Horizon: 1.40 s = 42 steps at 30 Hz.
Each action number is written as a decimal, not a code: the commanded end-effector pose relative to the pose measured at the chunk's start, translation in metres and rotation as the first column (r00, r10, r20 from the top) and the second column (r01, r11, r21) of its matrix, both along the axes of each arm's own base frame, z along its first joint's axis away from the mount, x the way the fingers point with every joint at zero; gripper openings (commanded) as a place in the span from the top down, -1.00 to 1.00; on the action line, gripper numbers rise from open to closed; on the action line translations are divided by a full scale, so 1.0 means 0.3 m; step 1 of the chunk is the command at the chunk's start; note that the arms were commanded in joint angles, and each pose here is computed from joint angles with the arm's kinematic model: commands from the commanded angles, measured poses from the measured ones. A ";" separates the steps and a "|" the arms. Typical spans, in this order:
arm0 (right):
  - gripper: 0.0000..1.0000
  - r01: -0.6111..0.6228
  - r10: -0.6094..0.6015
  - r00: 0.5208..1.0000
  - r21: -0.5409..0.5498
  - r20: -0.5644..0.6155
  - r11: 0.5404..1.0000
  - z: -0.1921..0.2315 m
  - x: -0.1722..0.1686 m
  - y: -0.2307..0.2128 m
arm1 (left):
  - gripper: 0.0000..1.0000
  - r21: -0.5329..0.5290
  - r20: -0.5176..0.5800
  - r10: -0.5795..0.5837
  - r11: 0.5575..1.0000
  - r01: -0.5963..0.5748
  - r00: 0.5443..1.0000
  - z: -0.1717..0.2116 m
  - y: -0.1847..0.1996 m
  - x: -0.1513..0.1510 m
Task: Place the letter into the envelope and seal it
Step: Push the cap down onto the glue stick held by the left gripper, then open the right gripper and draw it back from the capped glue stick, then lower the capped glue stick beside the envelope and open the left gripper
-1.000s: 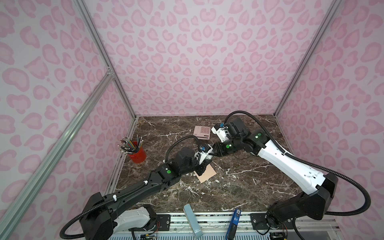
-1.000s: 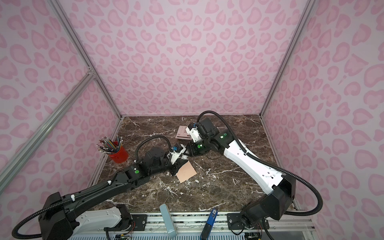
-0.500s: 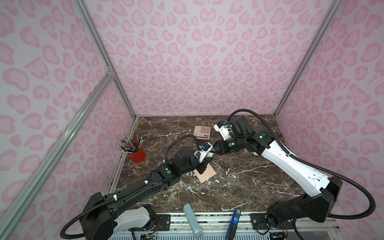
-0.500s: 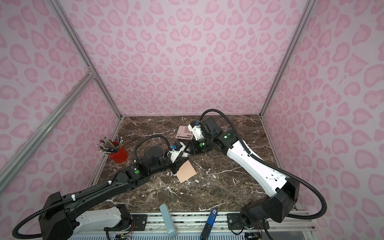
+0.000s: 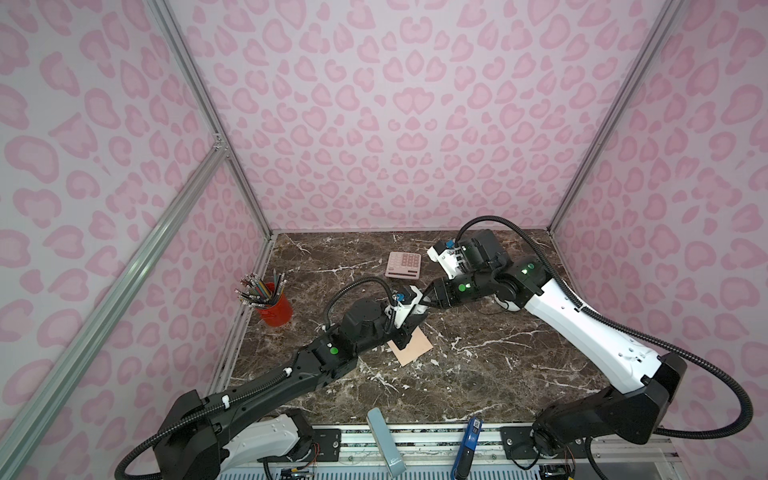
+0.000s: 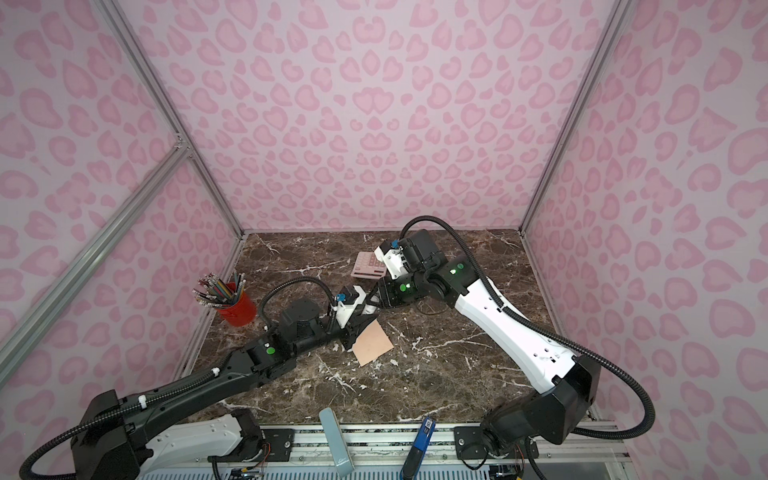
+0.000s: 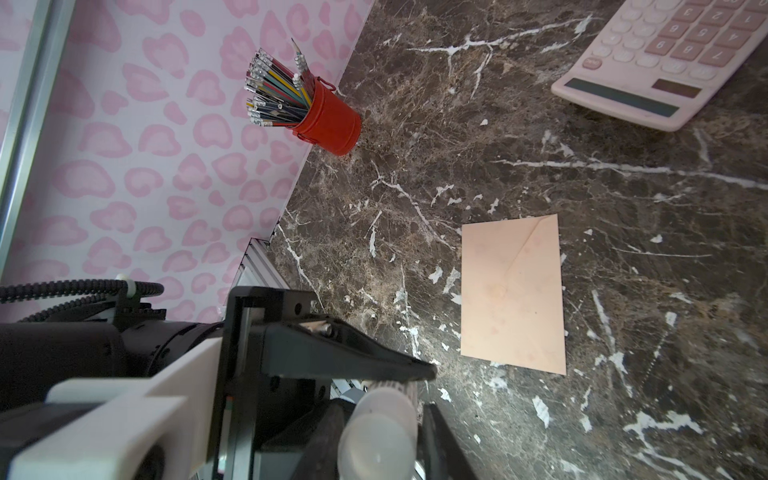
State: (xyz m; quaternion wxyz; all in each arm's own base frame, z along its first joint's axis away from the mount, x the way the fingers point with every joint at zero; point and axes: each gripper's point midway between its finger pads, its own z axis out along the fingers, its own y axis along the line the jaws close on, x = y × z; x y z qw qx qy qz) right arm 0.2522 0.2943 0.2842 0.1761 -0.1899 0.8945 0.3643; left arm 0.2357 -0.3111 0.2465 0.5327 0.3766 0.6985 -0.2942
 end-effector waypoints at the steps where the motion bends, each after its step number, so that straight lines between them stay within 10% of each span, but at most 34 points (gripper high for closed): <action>1: 0.27 0.051 -0.050 0.999 -0.057 0.021 0.997 -0.012 0.035 -0.045 | 0.91 -0.113 0.092 -0.020 0.993 0.030 0.996 0.117 -0.017 -0.007; 12: 0.13 0.088 -0.087 0.993 -0.001 0.082 0.996 0.105 0.089 -0.088 | 0.92 -0.090 0.060 0.016 0.996 -0.010 0.998 0.077 0.019 -0.011; 20: 0.12 0.211 -0.212 0.965 0.023 0.155 0.977 0.120 0.134 -0.196 | 0.91 0.024 -0.114 0.253 0.967 -0.252 0.961 -0.062 0.157 0.054; 29: 0.13 0.294 -0.294 0.924 0.038 0.245 0.955 -0.051 0.144 -0.251 | 0.92 0.222 -0.286 0.552 0.833 -0.506 0.783 -0.234 0.372 0.108; 42: 0.15 0.290 -0.278 0.918 -0.001 0.281 0.957 -0.210 0.100 -0.232 | 0.91 0.445 -0.413 0.705 0.708 -0.548 0.577 -0.474 0.491 0.104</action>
